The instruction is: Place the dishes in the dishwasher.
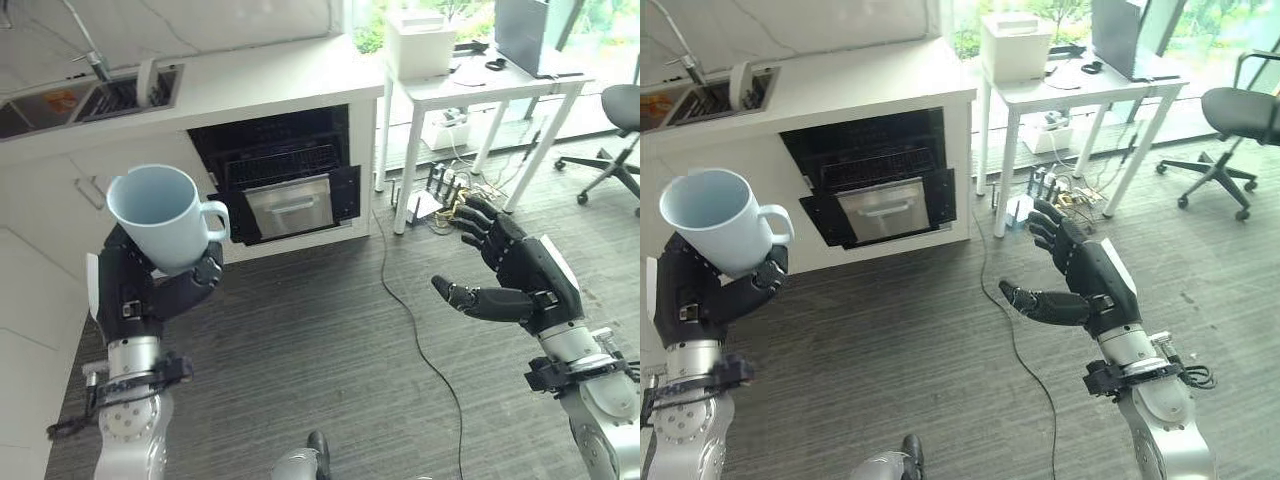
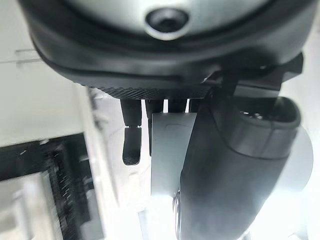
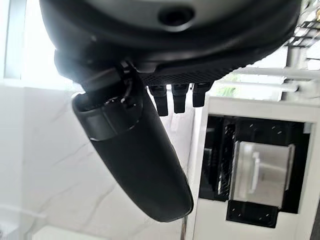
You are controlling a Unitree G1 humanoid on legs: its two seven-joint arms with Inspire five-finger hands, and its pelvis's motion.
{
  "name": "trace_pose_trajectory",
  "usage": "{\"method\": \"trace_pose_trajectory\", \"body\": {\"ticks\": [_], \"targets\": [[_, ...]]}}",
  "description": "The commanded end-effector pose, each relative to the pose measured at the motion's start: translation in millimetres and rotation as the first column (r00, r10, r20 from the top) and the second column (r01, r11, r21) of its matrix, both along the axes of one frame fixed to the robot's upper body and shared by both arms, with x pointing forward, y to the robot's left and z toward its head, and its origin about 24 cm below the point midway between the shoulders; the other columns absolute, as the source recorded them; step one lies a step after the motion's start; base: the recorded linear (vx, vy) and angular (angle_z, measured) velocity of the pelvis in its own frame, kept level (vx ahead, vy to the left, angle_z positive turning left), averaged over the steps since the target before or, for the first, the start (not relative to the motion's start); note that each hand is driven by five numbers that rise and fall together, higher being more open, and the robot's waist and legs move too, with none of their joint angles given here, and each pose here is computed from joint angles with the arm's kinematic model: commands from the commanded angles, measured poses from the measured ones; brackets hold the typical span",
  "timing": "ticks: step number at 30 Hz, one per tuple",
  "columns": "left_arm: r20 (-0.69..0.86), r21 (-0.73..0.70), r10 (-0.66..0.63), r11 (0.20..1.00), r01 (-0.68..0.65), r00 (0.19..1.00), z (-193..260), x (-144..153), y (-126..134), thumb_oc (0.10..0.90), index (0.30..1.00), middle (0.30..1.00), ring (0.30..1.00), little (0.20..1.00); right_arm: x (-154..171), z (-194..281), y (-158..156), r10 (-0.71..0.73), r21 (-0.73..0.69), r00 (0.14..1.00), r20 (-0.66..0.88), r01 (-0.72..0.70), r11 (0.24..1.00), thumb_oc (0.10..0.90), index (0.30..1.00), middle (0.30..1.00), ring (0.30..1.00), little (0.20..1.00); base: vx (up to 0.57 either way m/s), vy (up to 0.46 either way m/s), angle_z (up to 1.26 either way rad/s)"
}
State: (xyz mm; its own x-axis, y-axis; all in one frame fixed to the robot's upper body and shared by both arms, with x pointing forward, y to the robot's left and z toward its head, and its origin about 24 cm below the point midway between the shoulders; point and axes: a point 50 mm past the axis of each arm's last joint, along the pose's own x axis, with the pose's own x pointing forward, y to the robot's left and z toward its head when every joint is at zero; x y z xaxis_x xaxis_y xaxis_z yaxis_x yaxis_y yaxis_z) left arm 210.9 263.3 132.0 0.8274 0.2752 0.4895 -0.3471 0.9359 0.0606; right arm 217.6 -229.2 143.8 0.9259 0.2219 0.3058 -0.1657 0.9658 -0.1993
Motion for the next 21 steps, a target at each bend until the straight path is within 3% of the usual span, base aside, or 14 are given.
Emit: {"method": "trace_pose_trajectory", "body": {"ticks": [1, 9, 21], "targets": [[0.303, 0.123, -0.086, 0.991, 0.050, 0.949, 63.7, -6.8, -6.3, 0.400, 0.300, 0.300, 0.300, 0.300, 0.8, 51.7, 4.2, -0.012, 0.009, 0.958, 0.287, 0.010, 1.000, 0.800, 0.900, 0.900, 0.900, 0.900, 0.13, 0.236, 0.28], [0.288, 0.228, -0.101, 0.973, 0.034, 0.952, 70.3, -2.2, -15.1, 0.400, 0.300, 0.300, 0.300, 0.300, -0.6, 40.7, 8.7, -0.018, 0.035, 0.968, 0.252, 0.009, 0.999, 0.800, 0.900, 0.900, 0.900, 0.900, 0.22, 0.201, 0.47], [0.305, 0.241, -0.169, 0.966, 0.095, 0.937, 74.7, -5.9, -22.7, 0.400, 0.300, 0.300, 0.300, 0.300, -5.8, 38.1, 8.3, -0.009, 0.050, 0.972, 0.235, -0.003, 0.999, 0.800, 0.900, 0.900, 0.900, 0.900, 0.24, -0.198, 0.16]]}}
